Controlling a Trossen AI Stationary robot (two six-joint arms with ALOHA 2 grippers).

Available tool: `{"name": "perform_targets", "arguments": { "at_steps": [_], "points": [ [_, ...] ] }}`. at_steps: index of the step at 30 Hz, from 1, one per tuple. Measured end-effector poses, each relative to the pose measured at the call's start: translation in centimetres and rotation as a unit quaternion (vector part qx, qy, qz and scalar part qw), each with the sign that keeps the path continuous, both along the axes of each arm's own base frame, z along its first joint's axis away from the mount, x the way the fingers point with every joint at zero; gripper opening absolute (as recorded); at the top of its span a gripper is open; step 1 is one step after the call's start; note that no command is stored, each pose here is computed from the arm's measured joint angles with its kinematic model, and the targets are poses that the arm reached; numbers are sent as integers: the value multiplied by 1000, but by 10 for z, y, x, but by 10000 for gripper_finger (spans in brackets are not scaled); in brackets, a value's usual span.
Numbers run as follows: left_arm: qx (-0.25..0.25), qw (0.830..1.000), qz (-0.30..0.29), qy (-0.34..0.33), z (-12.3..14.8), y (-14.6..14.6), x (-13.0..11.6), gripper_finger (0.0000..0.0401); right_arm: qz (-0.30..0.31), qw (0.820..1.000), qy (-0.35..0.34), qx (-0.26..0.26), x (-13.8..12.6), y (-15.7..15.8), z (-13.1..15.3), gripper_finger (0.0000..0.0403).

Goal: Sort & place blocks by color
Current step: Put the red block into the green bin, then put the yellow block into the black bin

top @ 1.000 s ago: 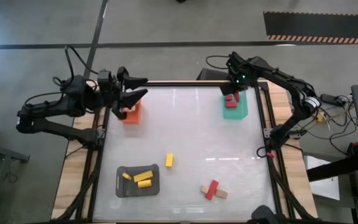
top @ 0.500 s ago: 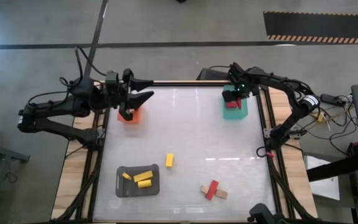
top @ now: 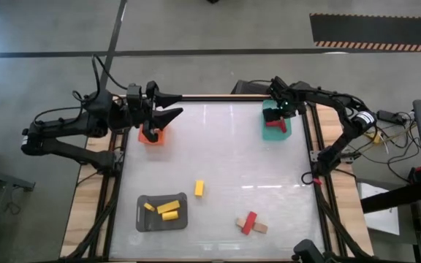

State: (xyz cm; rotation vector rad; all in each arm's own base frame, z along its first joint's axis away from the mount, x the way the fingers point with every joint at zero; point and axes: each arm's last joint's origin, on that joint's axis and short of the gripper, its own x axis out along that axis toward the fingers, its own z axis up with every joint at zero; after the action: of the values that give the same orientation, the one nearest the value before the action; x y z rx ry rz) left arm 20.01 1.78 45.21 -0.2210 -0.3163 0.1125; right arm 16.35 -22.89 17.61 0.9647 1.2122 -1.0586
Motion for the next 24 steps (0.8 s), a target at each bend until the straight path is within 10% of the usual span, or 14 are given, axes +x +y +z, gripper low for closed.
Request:
{"name": "perform_targets", "arguments": {
  "at_steps": [12,24],
  "points": [
    [-14,999,15,40,-11,2,12,200,21,999,-13,-22,8,-9,41,150],
    [-222,942,31,248,-78,7,61,200,58,985,-102,-128,22,21,126,134]
  ]
}}
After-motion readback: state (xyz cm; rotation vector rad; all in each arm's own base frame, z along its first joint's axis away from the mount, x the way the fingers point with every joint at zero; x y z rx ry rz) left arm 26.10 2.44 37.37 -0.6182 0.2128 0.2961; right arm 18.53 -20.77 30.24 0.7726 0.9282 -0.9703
